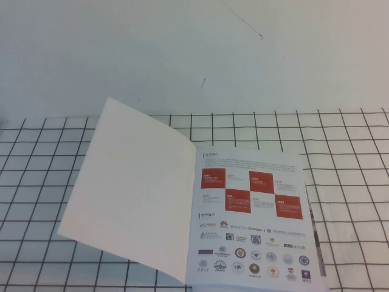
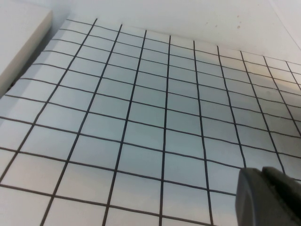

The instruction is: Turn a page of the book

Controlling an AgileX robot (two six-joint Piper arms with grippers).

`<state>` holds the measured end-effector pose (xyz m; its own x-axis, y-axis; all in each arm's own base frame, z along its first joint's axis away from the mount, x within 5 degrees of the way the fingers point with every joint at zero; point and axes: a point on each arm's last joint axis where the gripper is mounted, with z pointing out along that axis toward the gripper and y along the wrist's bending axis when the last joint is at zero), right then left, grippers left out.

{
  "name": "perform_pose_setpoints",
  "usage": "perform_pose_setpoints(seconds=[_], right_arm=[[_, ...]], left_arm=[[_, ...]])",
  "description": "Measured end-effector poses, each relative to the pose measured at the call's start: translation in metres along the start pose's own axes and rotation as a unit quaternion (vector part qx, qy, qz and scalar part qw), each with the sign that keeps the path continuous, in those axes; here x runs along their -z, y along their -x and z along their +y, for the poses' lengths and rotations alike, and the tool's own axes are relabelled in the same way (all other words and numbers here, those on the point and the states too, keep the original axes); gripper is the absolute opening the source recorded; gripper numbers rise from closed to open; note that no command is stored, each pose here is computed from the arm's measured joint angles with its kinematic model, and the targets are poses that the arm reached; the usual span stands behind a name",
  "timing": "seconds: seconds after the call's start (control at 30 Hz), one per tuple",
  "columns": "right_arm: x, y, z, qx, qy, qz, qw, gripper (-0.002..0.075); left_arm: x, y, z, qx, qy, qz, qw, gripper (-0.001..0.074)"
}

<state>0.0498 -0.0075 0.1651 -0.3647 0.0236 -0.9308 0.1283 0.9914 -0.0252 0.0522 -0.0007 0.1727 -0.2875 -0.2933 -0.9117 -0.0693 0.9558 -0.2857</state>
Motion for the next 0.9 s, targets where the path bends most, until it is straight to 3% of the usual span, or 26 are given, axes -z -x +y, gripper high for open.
perform_pose_setpoints(seconds=[0.9], right_arm=[[0.0001,0.0067,0.0004,-0.004,0.002,-0.038,0.999,0.0001]], left_arm=[[0.0,0.0012,-0.0005,0.001,-0.003,-0.007,1.0,-0.0004]])
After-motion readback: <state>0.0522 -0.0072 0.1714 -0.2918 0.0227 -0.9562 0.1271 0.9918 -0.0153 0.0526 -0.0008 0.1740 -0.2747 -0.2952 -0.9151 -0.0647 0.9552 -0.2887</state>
